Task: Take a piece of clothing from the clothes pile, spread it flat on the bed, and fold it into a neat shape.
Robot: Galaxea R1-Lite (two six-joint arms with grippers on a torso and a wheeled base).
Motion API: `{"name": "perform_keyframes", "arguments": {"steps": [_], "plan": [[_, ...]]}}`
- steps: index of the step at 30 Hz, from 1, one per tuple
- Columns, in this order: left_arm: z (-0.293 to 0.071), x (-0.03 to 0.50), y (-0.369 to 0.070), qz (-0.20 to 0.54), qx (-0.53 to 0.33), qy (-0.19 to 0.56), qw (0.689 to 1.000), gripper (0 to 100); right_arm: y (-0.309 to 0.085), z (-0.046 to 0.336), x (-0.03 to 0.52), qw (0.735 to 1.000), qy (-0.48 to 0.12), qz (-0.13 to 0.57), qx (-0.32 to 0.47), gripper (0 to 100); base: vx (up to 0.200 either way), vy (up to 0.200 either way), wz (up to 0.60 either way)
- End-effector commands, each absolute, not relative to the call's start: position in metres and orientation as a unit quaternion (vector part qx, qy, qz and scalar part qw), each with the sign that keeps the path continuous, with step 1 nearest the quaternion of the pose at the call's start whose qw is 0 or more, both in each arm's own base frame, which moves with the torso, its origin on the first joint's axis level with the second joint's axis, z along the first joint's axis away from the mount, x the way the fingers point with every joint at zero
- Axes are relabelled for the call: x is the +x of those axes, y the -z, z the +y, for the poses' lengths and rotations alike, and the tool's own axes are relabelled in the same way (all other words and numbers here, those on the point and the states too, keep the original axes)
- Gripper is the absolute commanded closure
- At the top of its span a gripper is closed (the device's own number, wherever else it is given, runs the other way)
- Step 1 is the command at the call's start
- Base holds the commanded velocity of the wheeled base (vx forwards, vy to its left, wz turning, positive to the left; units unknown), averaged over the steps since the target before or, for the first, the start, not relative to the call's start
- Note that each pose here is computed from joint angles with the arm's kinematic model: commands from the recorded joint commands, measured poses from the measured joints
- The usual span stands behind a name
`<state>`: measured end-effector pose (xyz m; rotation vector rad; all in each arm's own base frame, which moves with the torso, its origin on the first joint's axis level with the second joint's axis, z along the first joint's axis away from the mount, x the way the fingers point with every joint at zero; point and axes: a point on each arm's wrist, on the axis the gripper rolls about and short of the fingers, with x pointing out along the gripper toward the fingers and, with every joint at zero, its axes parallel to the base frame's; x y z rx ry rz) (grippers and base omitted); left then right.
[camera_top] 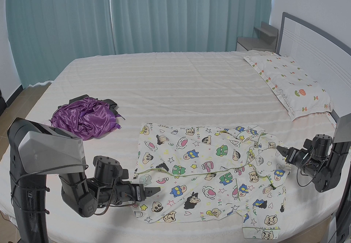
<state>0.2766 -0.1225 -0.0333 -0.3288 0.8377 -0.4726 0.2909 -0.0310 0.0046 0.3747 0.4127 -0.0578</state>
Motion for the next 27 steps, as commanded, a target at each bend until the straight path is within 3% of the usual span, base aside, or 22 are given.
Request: {"name": "perform_keyframes", "arguments": {"steps": [1, 22, 23, 27], "plan": [[-0.112, 0.273, 0.029, 0.404, -0.166, 0.224, 0.871, 0, -0.001, -0.032, 0.291, 0.96, 0.03, 0.208, 0.185, 0, 0.0, 0.0, 0.0], [-0.118, 0.278, 0.041, 0.423, -0.2, 0.211, 0.858, 0, 0.005, -0.031, 0.289, 0.962, 0.027, 0.2, 0.183, 0, 0.0, 0.0, 0.0], [-0.118, 0.278, 0.041, 0.423, -0.2, 0.211, 0.858, 100, 0.005, -0.031, 0.289, 0.962, 0.027, 0.2, 0.183, 0, 0.0, 0.0, 0.0], [-0.115, 0.277, 0.042, 0.424, -0.198, 0.195, 0.862, 100, 0.005, -0.031, 0.289, 0.962, 0.028, 0.201, 0.183, 0, 0.0, 0.0, 0.0]]}}
